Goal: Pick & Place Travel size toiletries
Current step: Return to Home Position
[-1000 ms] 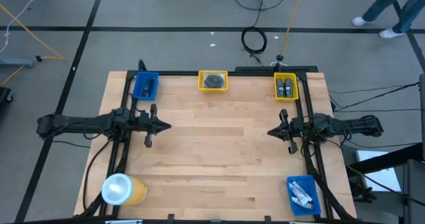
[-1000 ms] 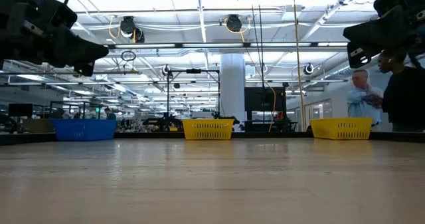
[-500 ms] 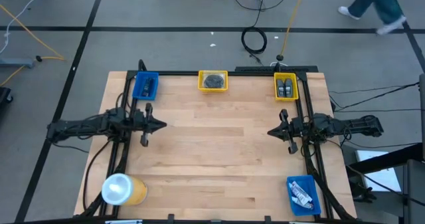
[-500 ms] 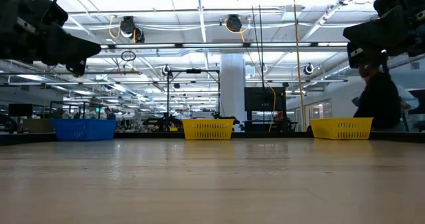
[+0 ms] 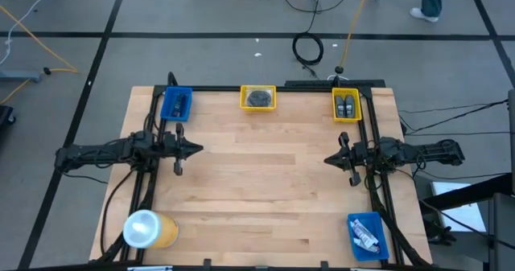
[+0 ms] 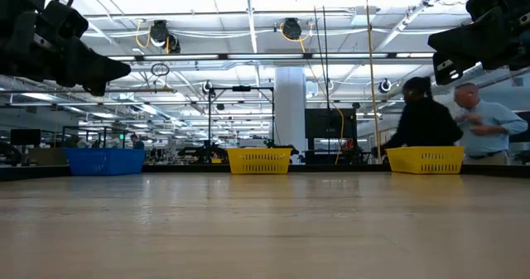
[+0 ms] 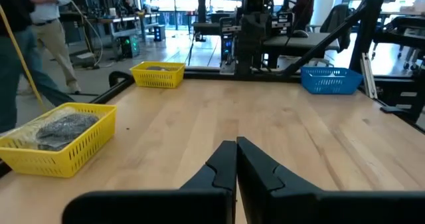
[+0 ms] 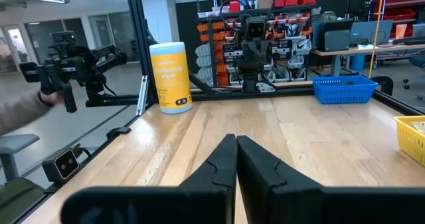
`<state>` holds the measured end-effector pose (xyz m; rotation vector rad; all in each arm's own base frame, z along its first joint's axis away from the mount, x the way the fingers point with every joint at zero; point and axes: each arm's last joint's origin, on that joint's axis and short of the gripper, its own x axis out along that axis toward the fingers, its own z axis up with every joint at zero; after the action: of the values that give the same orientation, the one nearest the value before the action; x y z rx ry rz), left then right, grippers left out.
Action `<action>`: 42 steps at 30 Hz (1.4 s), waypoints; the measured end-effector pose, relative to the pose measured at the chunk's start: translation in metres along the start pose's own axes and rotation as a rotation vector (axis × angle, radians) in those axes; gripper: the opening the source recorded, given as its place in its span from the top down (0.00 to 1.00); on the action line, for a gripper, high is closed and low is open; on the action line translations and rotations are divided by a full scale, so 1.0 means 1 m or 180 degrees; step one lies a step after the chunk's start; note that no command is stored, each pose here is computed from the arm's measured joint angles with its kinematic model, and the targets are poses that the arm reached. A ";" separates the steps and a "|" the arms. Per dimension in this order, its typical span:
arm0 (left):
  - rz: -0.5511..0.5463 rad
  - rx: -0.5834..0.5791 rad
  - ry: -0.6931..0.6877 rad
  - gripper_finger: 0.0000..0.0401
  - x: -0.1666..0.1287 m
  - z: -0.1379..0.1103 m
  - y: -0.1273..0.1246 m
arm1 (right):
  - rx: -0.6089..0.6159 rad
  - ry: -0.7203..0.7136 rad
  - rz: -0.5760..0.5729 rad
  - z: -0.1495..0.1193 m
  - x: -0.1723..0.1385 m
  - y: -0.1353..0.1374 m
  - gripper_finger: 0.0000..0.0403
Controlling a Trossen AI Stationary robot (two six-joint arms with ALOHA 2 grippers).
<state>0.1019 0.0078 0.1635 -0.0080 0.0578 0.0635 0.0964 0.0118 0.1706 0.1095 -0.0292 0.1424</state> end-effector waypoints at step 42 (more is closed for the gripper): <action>-0.0165 0.0280 -0.0361 0.98 -0.006 0.008 -0.009 | 0.0000 0.0000 -0.0002 0.000 0.000 0.000 0.99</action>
<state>0.0971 -0.0013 0.1721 0.0821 -0.0530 0.0094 0.0964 0.0117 0.1705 0.1095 -0.0291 0.1418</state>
